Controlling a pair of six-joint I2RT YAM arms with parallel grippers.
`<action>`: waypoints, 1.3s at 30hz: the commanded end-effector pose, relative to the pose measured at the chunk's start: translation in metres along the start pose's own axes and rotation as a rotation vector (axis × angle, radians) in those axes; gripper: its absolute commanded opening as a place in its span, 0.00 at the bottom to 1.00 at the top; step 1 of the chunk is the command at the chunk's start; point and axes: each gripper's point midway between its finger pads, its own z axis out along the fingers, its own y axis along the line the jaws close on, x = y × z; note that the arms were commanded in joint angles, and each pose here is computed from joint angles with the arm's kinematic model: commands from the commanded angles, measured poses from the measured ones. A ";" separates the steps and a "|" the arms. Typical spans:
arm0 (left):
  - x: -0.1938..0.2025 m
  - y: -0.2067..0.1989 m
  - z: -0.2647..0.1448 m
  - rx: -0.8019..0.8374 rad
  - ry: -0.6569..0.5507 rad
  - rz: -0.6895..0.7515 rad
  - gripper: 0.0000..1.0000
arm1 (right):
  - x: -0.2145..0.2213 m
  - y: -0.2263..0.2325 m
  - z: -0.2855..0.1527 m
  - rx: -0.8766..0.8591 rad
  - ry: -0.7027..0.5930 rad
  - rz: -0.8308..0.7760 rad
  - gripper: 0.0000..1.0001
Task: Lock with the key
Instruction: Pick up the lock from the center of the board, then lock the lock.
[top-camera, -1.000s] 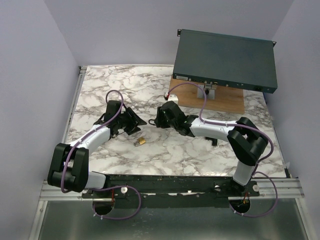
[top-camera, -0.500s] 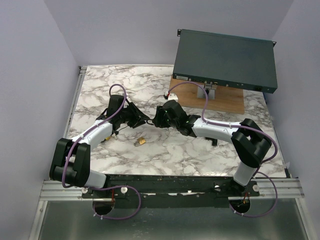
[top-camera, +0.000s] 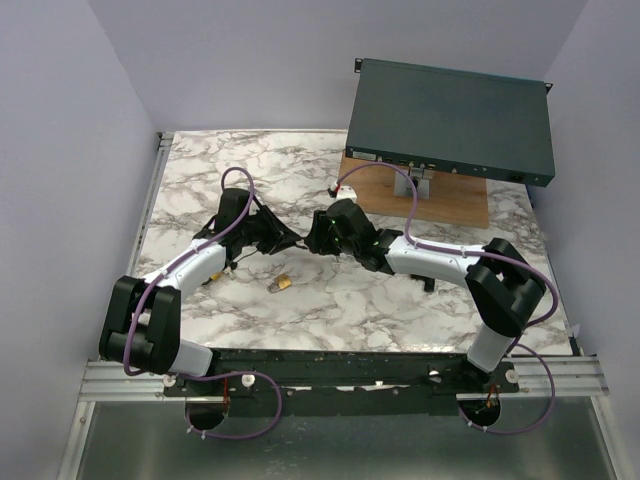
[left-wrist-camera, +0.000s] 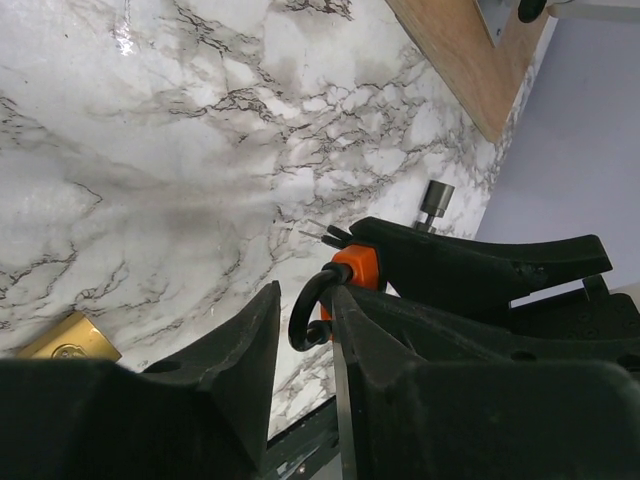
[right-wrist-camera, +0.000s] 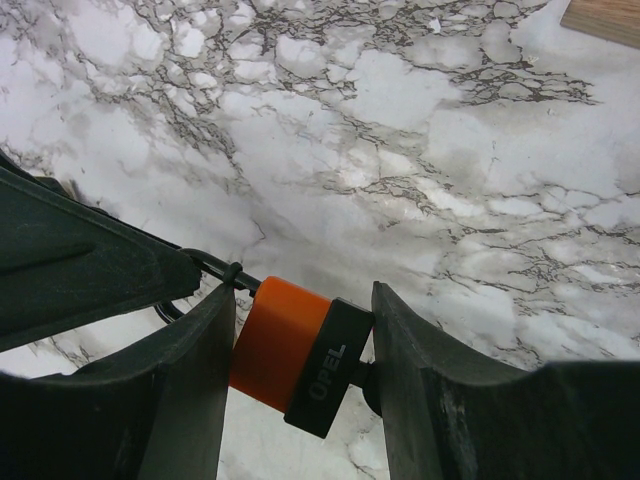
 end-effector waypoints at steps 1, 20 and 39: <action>0.004 -0.016 -0.006 0.047 0.022 0.014 0.24 | -0.028 0.022 -0.014 -0.069 -0.071 0.013 0.26; 0.015 -0.020 -0.011 0.083 0.061 0.003 0.17 | -0.038 0.027 -0.021 -0.083 -0.091 0.010 0.26; 0.002 -0.058 -0.045 0.168 -0.039 0.157 0.00 | -0.059 0.033 -0.051 -0.107 -0.136 0.001 0.63</action>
